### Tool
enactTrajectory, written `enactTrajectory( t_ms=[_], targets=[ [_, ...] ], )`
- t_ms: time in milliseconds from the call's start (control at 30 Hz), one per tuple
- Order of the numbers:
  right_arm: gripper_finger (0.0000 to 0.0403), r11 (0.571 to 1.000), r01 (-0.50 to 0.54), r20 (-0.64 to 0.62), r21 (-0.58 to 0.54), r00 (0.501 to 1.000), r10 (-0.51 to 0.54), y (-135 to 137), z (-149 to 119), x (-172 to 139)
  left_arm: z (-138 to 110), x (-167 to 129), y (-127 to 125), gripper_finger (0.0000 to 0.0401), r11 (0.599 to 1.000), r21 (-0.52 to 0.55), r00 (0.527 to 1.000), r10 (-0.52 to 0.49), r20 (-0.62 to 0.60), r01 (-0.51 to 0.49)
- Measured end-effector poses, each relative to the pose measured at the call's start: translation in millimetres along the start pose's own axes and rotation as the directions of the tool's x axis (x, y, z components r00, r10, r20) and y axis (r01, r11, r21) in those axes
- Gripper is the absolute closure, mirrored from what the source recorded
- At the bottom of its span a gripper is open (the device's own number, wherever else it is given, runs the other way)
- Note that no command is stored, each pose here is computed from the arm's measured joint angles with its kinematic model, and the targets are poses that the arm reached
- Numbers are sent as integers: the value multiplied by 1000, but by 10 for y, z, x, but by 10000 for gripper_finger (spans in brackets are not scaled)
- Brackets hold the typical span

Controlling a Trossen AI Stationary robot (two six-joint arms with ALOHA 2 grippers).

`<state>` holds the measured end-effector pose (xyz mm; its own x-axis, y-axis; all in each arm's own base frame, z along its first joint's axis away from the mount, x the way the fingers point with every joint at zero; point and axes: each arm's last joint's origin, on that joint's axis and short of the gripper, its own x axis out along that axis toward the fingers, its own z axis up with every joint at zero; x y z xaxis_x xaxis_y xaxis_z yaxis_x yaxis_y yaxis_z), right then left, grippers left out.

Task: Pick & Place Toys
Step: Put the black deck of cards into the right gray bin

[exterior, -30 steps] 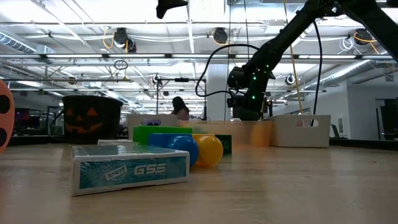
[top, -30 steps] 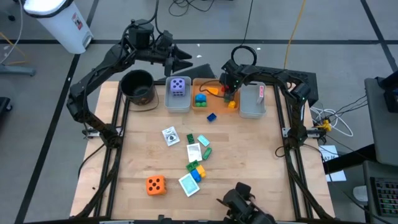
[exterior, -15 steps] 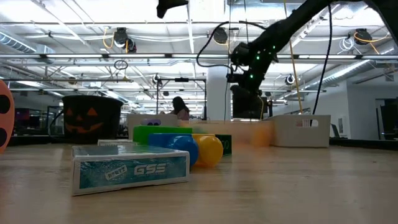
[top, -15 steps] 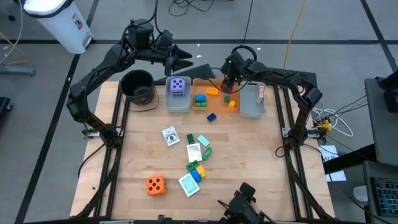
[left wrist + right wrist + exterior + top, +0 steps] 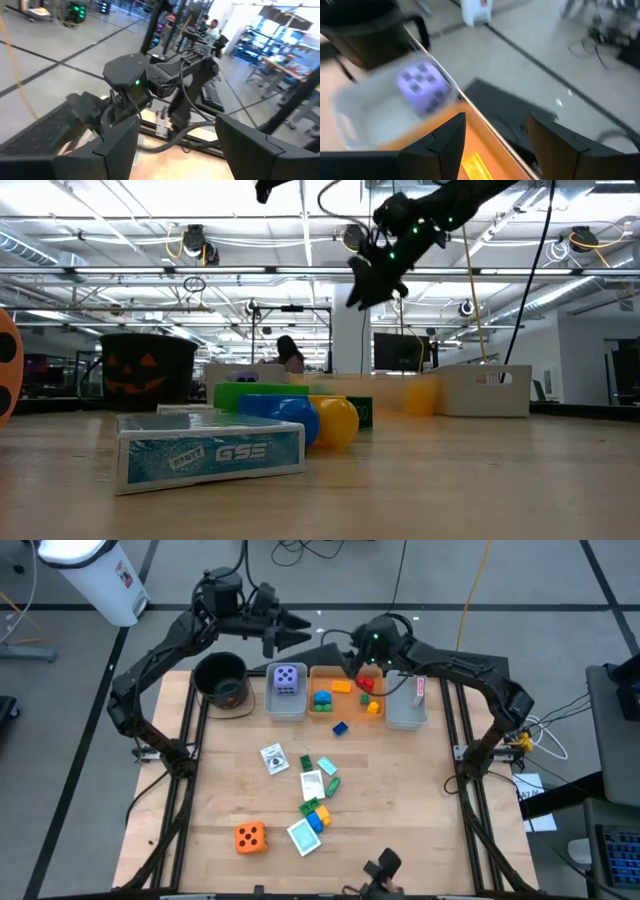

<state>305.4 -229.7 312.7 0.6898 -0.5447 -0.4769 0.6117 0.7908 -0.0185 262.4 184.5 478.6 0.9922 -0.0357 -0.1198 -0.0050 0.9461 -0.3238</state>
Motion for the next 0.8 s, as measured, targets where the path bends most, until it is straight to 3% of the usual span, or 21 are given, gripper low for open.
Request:
enactTrajectory(
  t_ms=[200, 367, 600, 800],
  targets=[
    [202, 996, -73, 109, 42, 992, 68, 294, 133, -114, 15, -124, -161, 130, 999, 22, 999, -29, -15, 29],
    [203, 991, -121, 176, 50, 978, 111, 500, 258, -402, 55, -378, -384, 130, 995, 96, 1000, -3, -8, 4],
    [204, 997, -62, 293, 36, 955, 49, 769, 426, -1094, -38, -602, -545, 130, 993, 115, 1000, 16, 14, -17],
    [205, 993, -119, 343, 3, 933, 111, 936, 444, -1656, -360, -721, -578, 130, 996, 81, 997, 31, 75, -37]
  ],
)
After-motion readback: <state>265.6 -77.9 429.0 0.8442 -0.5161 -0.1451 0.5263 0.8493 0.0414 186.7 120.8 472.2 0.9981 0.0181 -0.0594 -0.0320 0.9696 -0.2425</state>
